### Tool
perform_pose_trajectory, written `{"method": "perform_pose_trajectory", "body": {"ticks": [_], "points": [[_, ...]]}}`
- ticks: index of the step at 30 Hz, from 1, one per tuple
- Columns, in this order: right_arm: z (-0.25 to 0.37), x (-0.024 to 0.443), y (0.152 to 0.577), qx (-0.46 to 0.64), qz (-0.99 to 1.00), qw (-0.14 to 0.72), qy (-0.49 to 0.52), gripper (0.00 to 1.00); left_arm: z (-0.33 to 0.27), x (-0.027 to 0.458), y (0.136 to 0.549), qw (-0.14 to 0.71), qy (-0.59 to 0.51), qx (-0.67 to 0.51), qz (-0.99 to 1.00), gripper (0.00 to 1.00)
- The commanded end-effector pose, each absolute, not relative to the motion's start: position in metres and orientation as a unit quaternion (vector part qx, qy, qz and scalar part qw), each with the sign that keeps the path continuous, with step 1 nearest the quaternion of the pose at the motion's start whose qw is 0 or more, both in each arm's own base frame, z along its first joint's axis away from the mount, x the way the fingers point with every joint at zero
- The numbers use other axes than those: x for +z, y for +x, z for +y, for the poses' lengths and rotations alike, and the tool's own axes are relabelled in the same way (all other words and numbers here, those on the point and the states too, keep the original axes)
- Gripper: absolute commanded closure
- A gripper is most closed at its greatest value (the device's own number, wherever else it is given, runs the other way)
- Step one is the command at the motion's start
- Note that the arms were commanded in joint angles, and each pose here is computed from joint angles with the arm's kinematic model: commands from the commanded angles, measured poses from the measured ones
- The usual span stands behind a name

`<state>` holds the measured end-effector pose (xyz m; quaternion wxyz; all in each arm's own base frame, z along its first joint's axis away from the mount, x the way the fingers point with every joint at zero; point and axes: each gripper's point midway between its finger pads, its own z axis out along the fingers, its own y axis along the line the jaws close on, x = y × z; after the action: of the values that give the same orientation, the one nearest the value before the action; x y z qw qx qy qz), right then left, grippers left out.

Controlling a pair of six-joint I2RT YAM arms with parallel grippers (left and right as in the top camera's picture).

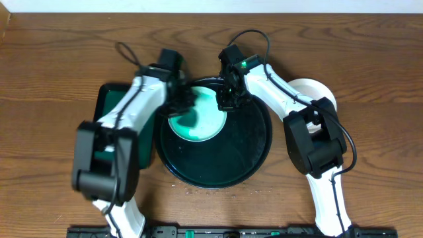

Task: Clean dirty plates on tray and stack at the side

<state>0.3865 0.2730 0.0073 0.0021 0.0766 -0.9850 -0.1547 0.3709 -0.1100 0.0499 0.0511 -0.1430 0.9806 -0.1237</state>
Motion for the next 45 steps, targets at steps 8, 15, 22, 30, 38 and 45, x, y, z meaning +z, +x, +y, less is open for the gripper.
{"method": "perform_pose_trajectory", "body": {"ticks": [8,15,22,30,38,45], "points": [[0.274,0.002,0.381,-0.174,-0.974,0.009,0.146,0.99,0.011,0.184,0.365,0.231,-0.264,-0.004,0.937,0.93],[0.259,0.031,0.380,-0.097,-0.976,-0.032,0.192,0.99,0.035,0.190,0.352,0.228,-0.260,0.013,0.938,0.93],[0.225,0.096,0.394,0.113,-0.965,-0.165,0.172,0.99,0.037,0.178,0.347,0.211,-0.263,0.020,0.941,0.92],[0.205,0.190,0.374,0.331,-0.877,-0.319,0.141,0.99,0.040,0.178,0.347,0.213,-0.265,0.025,0.940,0.93],[0.210,0.262,0.336,0.422,-0.777,-0.453,0.116,0.99,0.040,0.178,0.347,0.213,-0.265,0.025,0.940,0.93],[0.216,0.270,0.327,0.421,-0.766,-0.471,0.121,0.99,0.040,0.178,0.347,0.213,-0.265,0.025,0.940,0.93]]}}
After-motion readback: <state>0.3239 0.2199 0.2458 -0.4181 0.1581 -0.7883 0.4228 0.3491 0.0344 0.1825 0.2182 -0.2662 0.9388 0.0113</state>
